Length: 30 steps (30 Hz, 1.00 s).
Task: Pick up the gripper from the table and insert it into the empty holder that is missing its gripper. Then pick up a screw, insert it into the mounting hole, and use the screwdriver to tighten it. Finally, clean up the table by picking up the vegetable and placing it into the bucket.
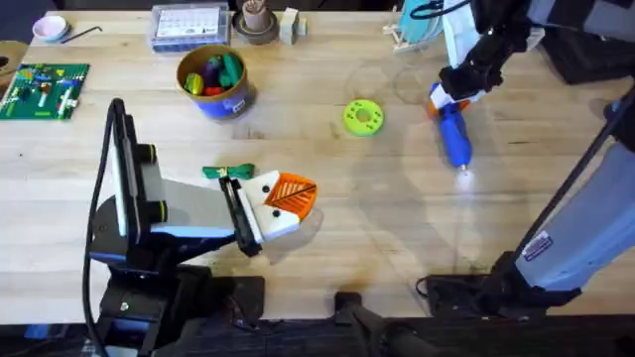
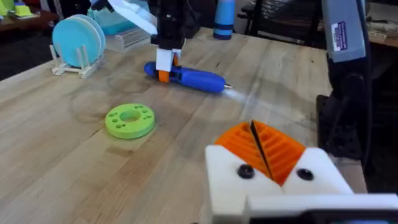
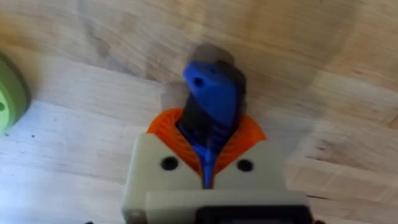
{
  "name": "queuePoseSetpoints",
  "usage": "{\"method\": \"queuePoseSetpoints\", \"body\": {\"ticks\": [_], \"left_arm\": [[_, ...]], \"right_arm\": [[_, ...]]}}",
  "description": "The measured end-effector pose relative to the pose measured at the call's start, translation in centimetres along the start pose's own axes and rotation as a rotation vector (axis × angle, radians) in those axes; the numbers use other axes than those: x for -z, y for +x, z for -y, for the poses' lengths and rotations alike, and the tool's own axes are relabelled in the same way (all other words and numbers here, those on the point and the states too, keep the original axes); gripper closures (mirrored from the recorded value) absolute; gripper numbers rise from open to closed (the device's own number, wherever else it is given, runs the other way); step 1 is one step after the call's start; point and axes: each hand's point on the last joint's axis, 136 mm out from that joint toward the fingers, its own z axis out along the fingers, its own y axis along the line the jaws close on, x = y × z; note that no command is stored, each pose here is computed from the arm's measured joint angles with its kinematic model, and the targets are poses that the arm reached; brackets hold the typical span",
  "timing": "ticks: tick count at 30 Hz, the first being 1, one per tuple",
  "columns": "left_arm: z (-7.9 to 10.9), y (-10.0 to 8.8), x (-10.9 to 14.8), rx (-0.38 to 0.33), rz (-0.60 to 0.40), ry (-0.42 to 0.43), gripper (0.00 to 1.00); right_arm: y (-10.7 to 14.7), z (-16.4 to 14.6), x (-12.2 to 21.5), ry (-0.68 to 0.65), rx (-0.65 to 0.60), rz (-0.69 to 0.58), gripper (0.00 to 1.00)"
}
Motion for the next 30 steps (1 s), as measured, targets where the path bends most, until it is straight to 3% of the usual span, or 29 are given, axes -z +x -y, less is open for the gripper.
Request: {"method": "queuePoseSetpoints", "body": {"ticks": [11,20,30], "left_arm": [[0.0,0.0,0.0,0.000,0.000,0.000,0.997],[0.0,0.0,0.0,0.000,0.000,0.000,0.997],[0.0,0.0,0.0,0.000,0.000,0.000,0.997]], "right_arm": [[0.1,0.1,1.3,0.004,-0.008,0.021,0.977],[-0.8,0.4,11.8,0.083,-0.009,0.287,0.977],[1.6,-0.3,22.9,0.161,-0.030,0.569,0.977]]}}
